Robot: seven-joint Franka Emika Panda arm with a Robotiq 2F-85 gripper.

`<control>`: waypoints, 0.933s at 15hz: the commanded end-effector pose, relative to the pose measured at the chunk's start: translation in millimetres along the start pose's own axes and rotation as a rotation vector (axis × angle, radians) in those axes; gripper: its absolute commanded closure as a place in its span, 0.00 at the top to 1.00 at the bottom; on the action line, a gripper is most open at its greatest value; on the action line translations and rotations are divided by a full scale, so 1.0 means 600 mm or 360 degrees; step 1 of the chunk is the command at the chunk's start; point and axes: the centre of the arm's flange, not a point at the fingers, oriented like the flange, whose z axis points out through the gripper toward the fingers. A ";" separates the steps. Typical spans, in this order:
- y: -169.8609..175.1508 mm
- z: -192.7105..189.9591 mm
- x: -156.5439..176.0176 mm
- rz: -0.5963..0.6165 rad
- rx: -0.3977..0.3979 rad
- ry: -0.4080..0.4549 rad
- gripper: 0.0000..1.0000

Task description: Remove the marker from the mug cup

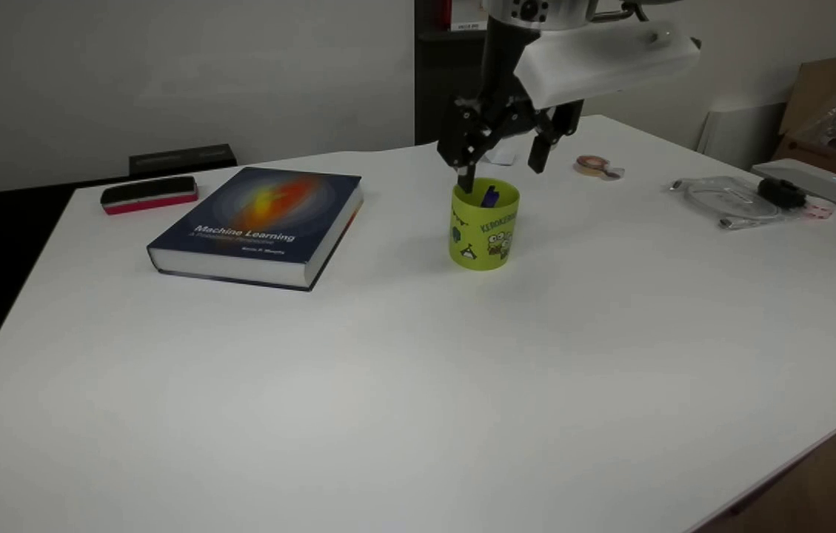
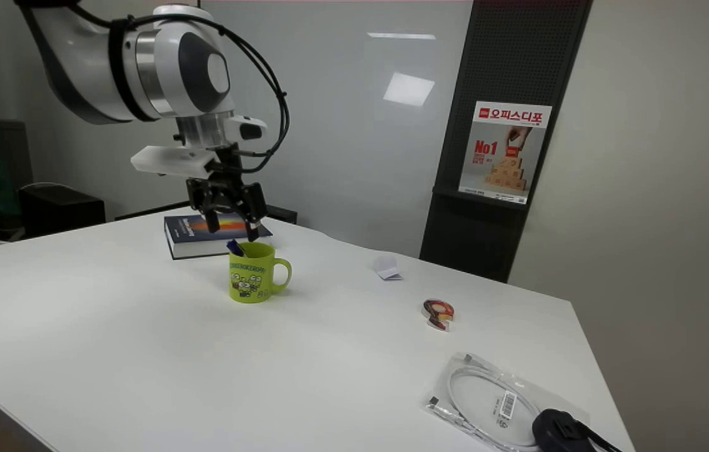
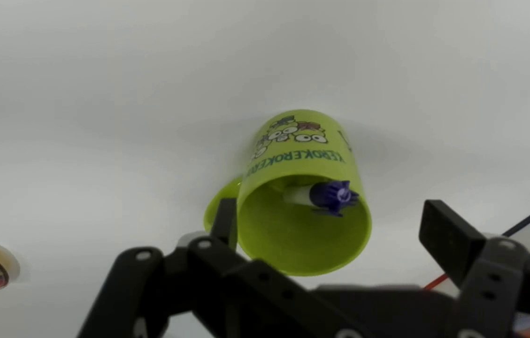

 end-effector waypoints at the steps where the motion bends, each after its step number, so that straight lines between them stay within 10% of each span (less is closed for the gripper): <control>1: -0.015 0.015 0.014 0.0036 -0.0003 -0.0007 0.74; 11: -0.018 0.016 0.017 0.0076 0.0015 0.0005 0.05; 14: -0.006 0.012 0.018 0.0091 0.0013 0.0012 0.05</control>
